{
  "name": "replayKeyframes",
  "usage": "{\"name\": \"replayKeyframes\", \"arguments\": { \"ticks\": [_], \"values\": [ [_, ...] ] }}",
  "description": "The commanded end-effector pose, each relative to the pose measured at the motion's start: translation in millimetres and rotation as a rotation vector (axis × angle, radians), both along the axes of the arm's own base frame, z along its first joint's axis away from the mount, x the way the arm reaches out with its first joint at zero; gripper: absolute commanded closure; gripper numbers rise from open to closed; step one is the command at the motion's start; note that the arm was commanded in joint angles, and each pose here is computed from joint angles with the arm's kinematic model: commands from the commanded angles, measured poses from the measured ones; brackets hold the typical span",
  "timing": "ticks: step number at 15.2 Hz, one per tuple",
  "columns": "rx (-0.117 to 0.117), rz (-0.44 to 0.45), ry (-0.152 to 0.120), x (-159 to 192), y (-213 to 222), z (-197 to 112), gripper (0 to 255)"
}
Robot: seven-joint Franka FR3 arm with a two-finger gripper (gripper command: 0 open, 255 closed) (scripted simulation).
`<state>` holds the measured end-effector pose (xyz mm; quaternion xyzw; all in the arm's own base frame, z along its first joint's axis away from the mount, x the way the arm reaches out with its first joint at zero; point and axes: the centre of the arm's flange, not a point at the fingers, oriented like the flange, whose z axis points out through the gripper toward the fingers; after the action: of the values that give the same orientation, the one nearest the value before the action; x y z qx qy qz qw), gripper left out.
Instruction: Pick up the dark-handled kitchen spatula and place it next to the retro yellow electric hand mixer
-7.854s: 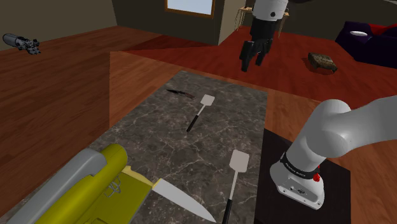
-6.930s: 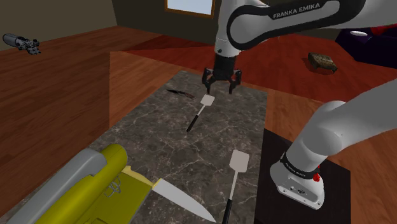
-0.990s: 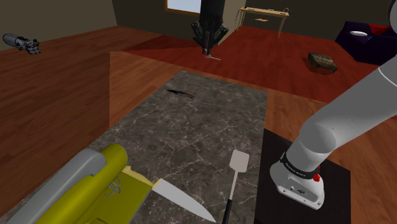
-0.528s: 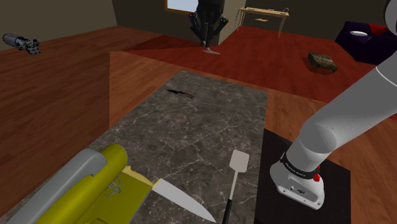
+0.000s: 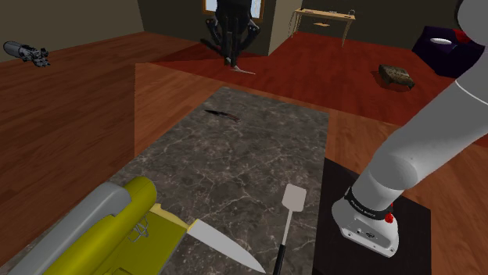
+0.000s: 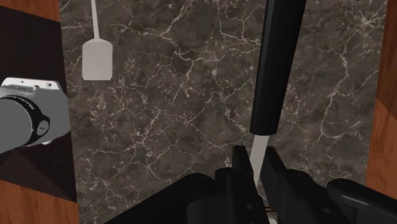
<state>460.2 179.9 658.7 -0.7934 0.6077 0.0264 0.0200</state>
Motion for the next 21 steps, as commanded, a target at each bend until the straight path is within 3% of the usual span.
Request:
{"name": "replayKeyframes", "arguments": {
  "ticks": [1,11,21],
  "values": [
    [0.0,-0.002,0.0,-3,25,-1,255],
    [0.0,-0.002,0.0,-11,154,0,255],
    [0.0,-0.002,0.0,-11,154,-53,255]
  ]
}}
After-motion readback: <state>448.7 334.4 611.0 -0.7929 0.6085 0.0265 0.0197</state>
